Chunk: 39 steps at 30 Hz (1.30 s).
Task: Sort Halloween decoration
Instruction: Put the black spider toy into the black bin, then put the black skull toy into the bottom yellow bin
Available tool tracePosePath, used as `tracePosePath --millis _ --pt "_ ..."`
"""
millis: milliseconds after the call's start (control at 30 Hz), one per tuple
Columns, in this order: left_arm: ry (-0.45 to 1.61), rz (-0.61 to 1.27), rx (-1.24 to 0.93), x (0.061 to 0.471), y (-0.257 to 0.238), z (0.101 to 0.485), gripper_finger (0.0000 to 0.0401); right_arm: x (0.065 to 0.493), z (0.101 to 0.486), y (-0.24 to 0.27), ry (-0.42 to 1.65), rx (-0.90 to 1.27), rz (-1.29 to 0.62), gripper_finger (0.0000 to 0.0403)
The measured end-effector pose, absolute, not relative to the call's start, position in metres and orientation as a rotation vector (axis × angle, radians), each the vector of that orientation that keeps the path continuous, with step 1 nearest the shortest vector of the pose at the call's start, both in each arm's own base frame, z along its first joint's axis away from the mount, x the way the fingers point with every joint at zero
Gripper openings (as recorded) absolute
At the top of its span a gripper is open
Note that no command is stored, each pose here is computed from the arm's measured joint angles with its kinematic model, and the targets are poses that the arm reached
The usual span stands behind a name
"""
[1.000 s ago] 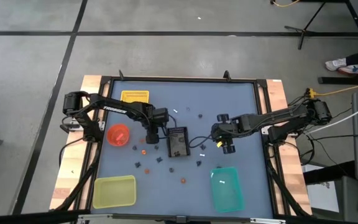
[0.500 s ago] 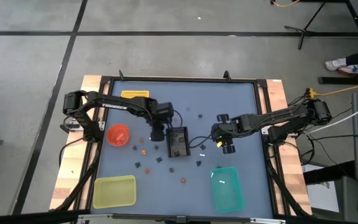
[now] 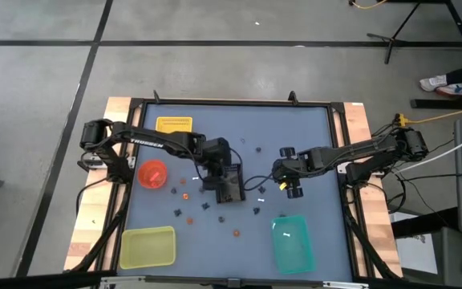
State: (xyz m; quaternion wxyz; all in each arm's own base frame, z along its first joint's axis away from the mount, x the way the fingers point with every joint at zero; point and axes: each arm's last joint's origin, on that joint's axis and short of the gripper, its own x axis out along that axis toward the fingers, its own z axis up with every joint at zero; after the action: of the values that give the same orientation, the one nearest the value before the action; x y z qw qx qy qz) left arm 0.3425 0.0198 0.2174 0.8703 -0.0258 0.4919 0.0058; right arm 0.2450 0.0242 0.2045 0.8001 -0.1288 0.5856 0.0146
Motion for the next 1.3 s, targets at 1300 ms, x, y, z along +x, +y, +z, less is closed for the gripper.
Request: tracePosePath --millis 1300 --pt "0.908 0.039 0.027 0.353 0.003 0.224 0.0170 0.245 0.204 0.024 1.256 -0.276 0.031 0.0175"
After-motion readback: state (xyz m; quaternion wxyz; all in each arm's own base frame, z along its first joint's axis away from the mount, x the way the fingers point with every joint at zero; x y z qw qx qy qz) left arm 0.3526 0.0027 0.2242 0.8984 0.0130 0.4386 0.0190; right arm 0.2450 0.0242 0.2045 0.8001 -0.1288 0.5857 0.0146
